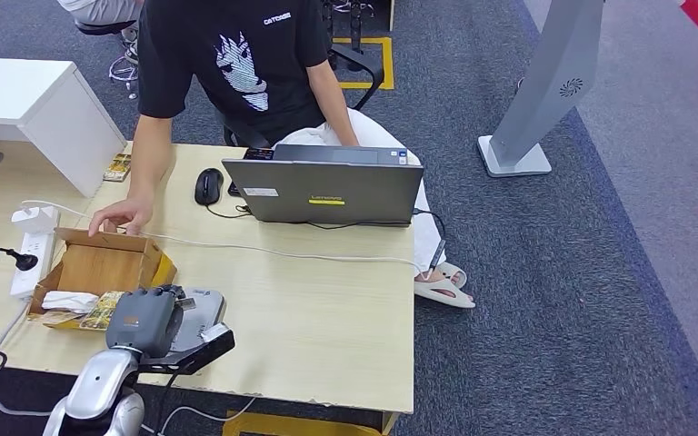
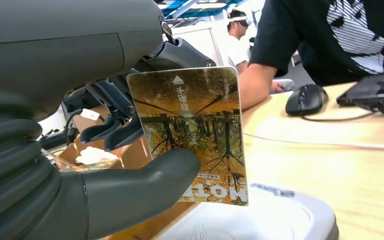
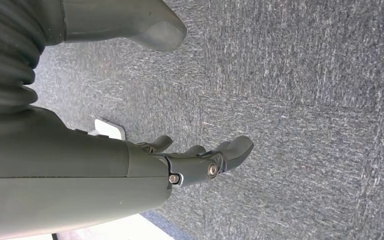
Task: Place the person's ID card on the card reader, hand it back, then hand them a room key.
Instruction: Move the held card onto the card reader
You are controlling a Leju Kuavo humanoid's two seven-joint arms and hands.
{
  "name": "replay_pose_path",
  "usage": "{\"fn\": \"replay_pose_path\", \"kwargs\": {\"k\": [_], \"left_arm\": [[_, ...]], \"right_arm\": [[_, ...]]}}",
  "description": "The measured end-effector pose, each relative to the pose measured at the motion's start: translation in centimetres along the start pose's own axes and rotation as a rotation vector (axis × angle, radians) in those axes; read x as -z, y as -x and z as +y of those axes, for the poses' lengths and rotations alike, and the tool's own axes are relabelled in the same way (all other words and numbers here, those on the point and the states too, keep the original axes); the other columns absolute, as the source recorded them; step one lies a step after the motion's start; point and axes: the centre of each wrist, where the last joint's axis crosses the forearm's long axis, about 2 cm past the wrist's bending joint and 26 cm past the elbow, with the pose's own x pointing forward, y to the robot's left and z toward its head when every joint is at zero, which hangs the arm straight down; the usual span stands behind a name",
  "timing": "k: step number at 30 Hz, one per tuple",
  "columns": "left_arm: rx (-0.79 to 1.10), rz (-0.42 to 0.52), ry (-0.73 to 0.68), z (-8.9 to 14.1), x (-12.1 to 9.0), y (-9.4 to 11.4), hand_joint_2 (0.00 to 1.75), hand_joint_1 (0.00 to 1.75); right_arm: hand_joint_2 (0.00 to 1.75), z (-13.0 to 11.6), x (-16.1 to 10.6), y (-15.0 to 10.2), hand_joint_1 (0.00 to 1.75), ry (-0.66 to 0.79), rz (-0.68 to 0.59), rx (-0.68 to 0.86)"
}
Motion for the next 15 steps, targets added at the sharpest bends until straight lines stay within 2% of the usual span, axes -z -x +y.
{"fn": "replay_pose_path", "kwargs": {"k": [15], "left_arm": [[-0.02, -0.003, 0.049, -0.69, -0.17, 0.01, 1.75, 1.75]], "right_arm": [[1.75, 0.01, 0.0, 0.01, 0.0, -0.013, 0.007, 0.0]]}}
